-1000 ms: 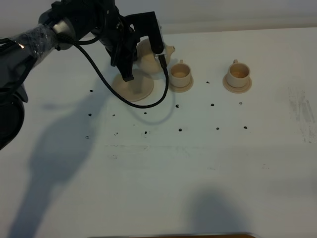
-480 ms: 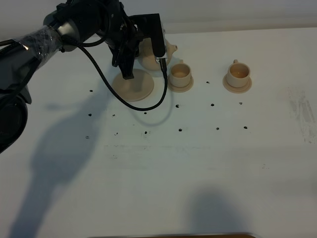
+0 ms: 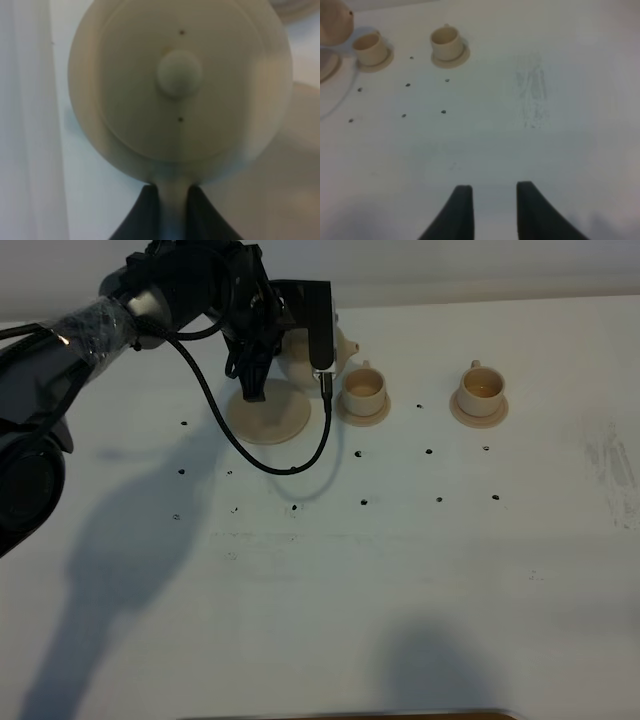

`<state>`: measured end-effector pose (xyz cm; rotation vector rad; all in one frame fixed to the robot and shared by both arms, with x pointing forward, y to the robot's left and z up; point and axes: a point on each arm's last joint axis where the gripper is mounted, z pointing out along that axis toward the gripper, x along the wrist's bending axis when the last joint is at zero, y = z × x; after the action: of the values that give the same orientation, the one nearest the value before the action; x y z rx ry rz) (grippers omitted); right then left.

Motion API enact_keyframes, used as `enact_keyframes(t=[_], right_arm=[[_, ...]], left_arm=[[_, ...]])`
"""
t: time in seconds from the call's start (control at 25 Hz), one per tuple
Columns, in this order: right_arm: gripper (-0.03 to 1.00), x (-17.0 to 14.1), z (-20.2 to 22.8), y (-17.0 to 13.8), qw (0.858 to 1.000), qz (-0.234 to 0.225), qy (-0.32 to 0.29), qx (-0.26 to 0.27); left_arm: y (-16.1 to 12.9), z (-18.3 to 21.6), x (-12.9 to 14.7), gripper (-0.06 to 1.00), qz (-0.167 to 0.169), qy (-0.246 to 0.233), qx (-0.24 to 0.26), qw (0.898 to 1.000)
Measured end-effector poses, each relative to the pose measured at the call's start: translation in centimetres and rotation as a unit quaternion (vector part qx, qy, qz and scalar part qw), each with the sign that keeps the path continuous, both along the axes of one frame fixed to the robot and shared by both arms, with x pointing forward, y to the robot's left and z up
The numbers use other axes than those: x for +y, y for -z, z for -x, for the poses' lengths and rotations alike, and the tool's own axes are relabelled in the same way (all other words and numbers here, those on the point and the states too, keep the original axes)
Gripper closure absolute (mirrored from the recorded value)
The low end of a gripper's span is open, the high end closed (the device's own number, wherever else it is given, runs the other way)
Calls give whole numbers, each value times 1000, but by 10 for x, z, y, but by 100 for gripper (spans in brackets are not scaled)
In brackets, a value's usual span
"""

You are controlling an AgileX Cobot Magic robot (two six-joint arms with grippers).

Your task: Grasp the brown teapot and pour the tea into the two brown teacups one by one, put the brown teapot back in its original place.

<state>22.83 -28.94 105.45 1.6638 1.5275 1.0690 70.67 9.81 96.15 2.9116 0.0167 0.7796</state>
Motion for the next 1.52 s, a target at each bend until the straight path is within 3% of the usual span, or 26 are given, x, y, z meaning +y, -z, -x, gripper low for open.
enact_keyframes(t=[0.2,0.88,1.52], right_arm=[[74,0,0,0,1000,0,0,0],[74,0,0,0,1000,0,0,0],[74,0,0,0,1000,0,0,0]], left_arm=[[10,-2,0,86,-26,21,0,999],[7,-4,-4,86,-70,95,-37,992],[3,-7,-11,86,-115,141,-84,980]])
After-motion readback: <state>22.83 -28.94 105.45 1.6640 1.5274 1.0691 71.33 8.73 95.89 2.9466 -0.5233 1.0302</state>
